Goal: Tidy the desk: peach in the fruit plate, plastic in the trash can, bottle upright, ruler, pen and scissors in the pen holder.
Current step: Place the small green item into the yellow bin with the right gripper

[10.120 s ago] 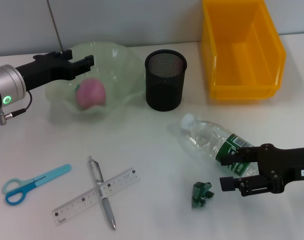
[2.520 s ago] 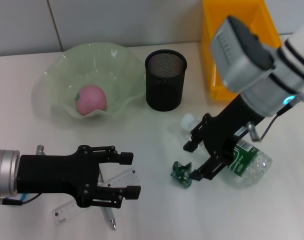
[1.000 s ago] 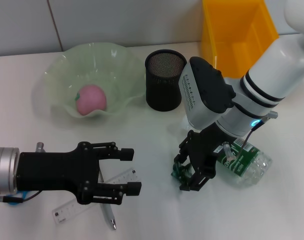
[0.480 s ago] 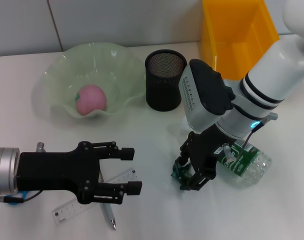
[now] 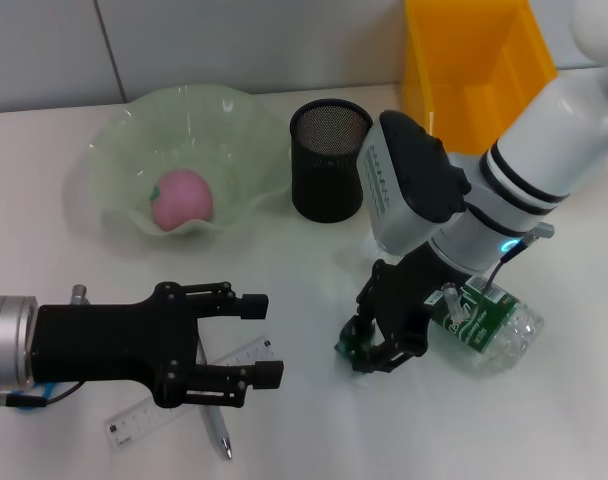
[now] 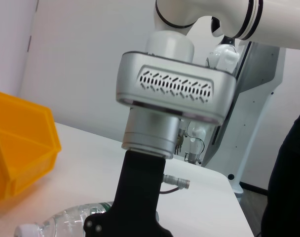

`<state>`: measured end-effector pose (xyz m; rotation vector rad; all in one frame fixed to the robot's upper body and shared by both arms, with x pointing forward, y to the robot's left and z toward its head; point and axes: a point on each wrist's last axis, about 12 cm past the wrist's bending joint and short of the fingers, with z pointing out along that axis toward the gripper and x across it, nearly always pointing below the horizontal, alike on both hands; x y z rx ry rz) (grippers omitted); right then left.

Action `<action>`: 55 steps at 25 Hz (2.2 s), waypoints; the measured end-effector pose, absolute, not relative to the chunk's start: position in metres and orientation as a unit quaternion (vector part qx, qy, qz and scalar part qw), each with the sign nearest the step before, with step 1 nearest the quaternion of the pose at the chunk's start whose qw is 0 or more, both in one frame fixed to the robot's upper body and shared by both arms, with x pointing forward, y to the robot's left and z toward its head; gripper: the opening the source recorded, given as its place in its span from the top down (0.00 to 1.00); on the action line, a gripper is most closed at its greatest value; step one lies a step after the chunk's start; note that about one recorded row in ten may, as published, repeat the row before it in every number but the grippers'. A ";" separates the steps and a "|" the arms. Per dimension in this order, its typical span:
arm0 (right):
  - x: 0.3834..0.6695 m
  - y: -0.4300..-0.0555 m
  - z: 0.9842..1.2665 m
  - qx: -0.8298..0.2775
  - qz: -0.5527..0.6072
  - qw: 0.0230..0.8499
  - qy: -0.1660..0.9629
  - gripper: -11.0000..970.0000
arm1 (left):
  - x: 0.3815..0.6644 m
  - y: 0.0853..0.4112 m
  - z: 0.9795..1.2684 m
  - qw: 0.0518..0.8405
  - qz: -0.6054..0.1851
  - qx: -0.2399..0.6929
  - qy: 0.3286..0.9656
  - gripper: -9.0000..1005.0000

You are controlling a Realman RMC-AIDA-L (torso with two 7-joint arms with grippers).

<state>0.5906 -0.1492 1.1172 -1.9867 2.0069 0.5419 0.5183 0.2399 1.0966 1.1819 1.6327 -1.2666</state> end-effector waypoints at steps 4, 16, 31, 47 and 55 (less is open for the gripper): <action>0.591 -0.150 1.132 -0.678 0.196 0.151 0.692 0.53 | 0.518 0.241 1.097 0.371 -0.494 0.461 0.637 0.23; 0.611 -0.209 1.215 -0.551 0.171 0.324 0.750 0.52 | 0.519 0.240 1.098 0.371 -0.495 0.464 0.634 0.23; 0.649 -0.293 1.217 -0.284 0.094 0.457 0.837 0.51 | 0.517 0.238 1.099 0.369 -0.505 0.465 0.627 0.24; 0.657 -0.294 1.176 -0.231 0.098 0.442 0.861 0.48 | 0.513 0.240 1.097 0.368 -0.511 0.459 0.627 0.24; 0.655 -0.292 1.175 -0.235 0.099 0.442 0.860 0.30 | 0.511 0.242 1.097 0.367 -0.513 0.460 0.625 0.25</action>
